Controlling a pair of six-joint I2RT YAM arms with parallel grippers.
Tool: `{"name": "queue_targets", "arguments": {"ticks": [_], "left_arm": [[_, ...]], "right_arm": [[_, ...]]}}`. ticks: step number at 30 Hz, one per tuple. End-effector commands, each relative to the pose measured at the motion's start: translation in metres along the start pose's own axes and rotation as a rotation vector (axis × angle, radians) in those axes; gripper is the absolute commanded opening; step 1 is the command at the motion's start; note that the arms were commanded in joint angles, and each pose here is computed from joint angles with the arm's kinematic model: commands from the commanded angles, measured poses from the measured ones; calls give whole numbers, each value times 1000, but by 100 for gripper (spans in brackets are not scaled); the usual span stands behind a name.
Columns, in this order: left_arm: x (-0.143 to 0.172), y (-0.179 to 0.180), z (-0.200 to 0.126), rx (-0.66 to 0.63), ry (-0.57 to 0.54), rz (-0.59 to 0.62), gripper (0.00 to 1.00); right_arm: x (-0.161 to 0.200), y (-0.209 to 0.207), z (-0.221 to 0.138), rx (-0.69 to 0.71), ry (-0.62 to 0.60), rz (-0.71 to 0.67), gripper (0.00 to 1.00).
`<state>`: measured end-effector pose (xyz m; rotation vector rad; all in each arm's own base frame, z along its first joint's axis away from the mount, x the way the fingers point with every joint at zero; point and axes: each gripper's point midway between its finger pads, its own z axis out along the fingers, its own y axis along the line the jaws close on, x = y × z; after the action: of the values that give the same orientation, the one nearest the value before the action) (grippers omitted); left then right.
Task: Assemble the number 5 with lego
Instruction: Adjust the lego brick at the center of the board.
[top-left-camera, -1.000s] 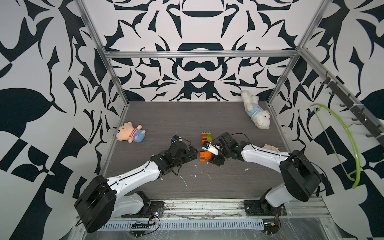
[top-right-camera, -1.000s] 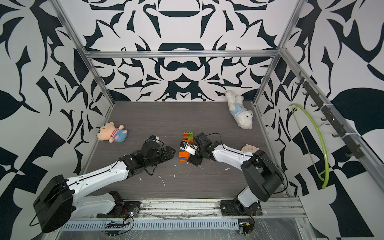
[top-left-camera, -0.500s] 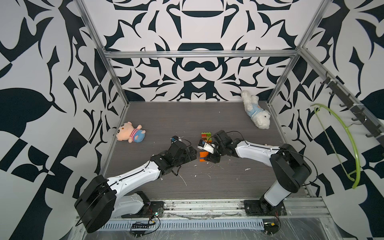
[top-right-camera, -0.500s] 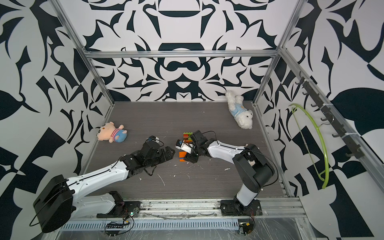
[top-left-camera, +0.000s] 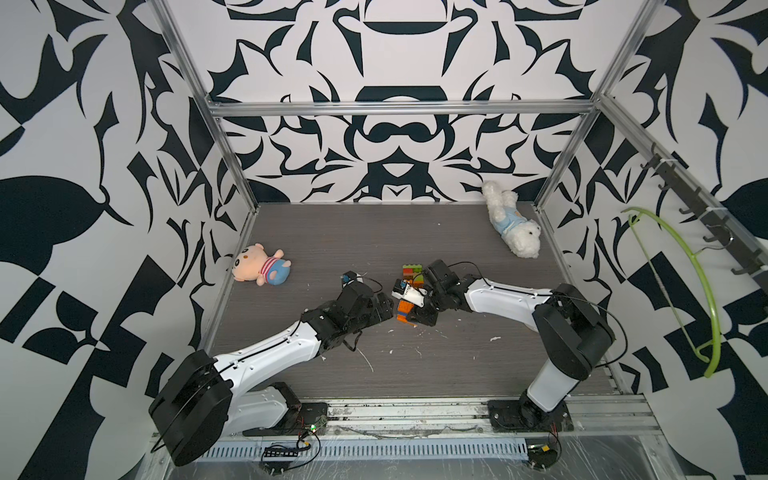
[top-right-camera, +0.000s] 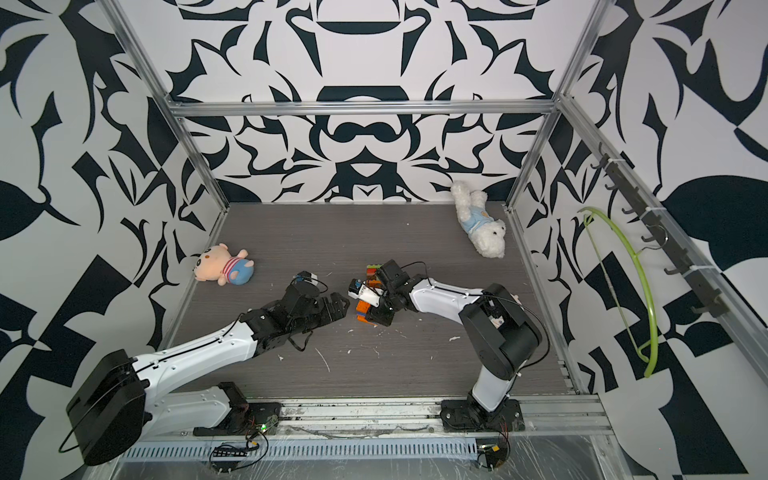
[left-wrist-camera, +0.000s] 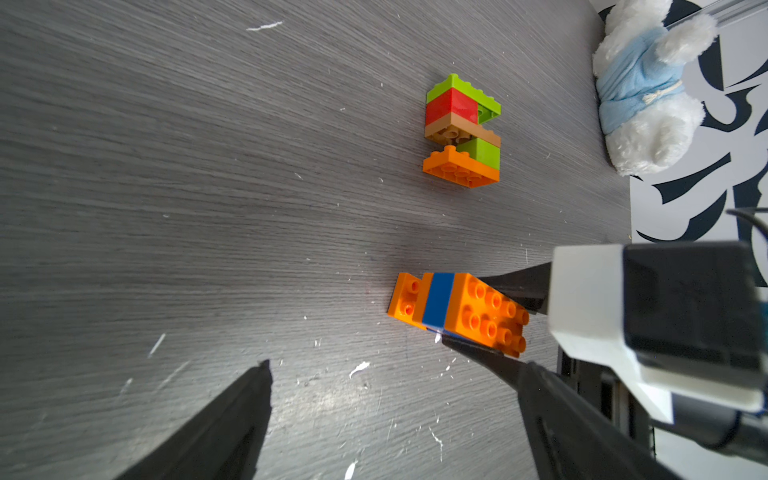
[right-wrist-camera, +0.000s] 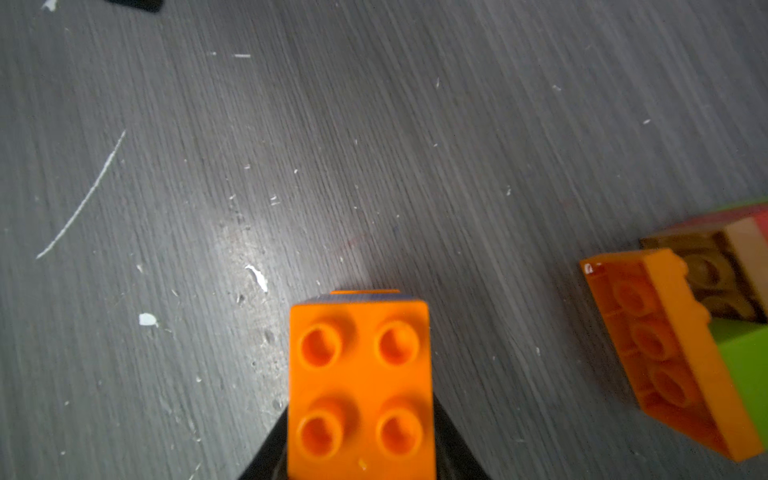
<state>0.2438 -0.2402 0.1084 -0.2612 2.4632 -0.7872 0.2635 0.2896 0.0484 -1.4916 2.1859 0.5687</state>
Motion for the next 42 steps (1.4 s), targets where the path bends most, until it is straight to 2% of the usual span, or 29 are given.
{"name": "queue_targets", "arguments": {"ticks": [1,5,9,16,21,29,42], "left_arm": [[-4,-2,-1,-15,-7,19,99],[-3,-1,-1,-18,-6,20,99],[-5,2,-3,-32,-16,13,99],[-16,15,-21,-70,-99,-6,99],[-21,21,-32,-75,-142,-14,99],[-18,27,-32,-89,-140,-26,99],[-17,22,-25,-95,-113,-12,99]], "right_arm": [[-17,7,-11,-31,-34,20,37],[-17,14,-14,-68,-38,43,36],[-30,28,-23,-134,-102,74,36],[-42,47,-24,-252,-165,131,37],[-36,59,-14,-334,-122,158,37],[-31,68,-5,-424,-50,170,38],[-26,64,7,-439,5,186,45]]}}
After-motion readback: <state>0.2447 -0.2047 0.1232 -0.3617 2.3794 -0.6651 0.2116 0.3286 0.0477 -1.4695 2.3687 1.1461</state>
